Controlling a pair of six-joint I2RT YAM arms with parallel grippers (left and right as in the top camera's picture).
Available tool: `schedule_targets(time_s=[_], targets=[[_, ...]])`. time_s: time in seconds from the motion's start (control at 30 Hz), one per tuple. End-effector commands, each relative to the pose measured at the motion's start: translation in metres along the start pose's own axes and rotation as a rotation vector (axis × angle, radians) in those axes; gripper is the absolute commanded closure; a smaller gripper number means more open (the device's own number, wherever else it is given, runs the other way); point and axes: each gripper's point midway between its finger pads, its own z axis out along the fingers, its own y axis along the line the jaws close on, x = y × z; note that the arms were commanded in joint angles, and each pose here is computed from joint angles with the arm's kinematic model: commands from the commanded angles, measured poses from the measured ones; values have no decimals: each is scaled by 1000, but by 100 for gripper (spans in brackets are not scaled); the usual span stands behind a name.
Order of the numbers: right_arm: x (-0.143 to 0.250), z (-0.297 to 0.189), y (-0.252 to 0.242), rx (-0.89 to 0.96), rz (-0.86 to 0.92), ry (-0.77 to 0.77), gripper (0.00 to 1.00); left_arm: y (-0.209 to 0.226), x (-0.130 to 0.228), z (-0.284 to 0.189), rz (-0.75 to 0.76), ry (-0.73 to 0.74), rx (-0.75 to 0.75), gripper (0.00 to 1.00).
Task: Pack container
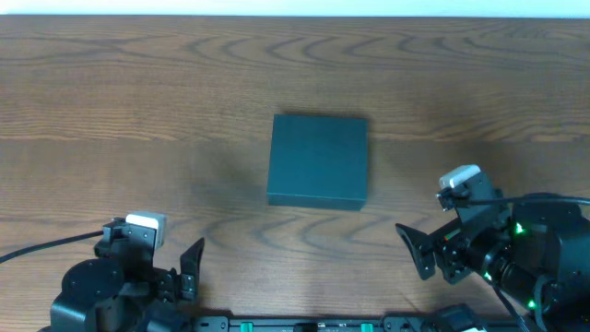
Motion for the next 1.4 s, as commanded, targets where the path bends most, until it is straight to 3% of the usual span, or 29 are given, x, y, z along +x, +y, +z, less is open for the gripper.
schedule_targets(time_s=[0.0, 0.23, 0.7, 1.07, 1.37], targets=[[2, -1, 1, -3, 8, 5, 1, 18, -13, -2, 60, -52, -110, 4], [3, -1, 1, -3, 9, 7, 1, 28, -17, 42, 41, -122, -161, 5], [3, -1, 1, -3, 9, 7, 1, 61, 49, 117, -27, -234, -253, 5], [3, -1, 1, -3, 9, 7, 1, 70, 78, 145, -32, -252, -279, 4], [3, -1, 1, -3, 9, 7, 1, 74, 71, 139, -35, -300, -300, 5]])
